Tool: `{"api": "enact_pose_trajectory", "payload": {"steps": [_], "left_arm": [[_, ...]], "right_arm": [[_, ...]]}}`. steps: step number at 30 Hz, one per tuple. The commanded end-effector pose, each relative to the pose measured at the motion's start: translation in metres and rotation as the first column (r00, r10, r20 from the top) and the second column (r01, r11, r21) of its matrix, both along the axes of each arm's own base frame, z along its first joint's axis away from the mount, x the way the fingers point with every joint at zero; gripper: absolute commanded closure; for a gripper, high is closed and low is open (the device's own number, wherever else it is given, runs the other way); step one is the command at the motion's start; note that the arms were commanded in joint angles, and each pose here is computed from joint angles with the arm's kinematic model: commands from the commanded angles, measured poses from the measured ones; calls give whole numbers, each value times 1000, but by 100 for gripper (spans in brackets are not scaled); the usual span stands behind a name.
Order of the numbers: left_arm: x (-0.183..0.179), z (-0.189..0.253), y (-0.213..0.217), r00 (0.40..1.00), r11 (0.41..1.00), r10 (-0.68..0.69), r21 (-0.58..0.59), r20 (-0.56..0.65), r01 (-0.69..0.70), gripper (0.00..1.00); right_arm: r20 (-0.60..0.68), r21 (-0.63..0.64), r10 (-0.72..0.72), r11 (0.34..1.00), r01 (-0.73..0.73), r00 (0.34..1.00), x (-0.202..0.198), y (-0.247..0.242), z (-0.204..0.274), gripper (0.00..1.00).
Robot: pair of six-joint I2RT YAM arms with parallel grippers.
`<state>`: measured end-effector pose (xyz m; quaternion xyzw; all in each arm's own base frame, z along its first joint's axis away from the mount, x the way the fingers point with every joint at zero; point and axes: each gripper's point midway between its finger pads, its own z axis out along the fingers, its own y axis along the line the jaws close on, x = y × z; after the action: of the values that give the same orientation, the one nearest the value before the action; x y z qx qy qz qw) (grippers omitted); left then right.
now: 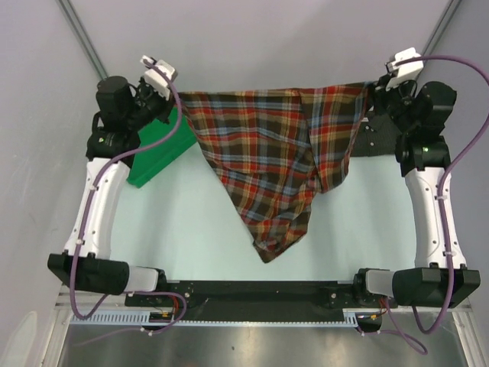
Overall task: Fold and stack the long sleeve shirts
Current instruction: Flatten the shirt out
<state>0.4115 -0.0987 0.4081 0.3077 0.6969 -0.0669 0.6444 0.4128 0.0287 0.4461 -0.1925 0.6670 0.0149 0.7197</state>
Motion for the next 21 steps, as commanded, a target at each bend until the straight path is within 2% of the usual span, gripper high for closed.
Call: {"api": "enact_pose_trajectory", "payload": {"steps": [1, 5, 11, 12, 15, 21], "left_arm": [[-31, 93, 19, 966, 993, 111, -69, 232, -98, 100], [-85, 146, 20, 899, 994, 109, -47, 424, -98, 100], [-150, 190, 33, 805, 987, 157, -57, 571, -152, 100], [-167, 199, 38, 784, 984, 172, -76, 597, -159, 100], [-203, 220, 53, 733, 975, 220, -133, 644, -176, 100], [-254, 247, 64, 670, 971, 239, -194, 703, -143, 100]], "right_arm": [[302, 42, -140, 990, 134, 943, -31, -26, 109, 100], [418, 73, -232, 972, 223, 878, -78, -40, 154, 100], [551, 190, -452, 887, 422, 702, -179, -78, 210, 100], [591, 189, -458, 879, 438, 664, -207, -79, 219, 100], [653, 190, -462, 867, 461, 600, -254, -79, 235, 100], [742, 172, -420, 873, 457, 523, -306, -71, 270, 100]]}}
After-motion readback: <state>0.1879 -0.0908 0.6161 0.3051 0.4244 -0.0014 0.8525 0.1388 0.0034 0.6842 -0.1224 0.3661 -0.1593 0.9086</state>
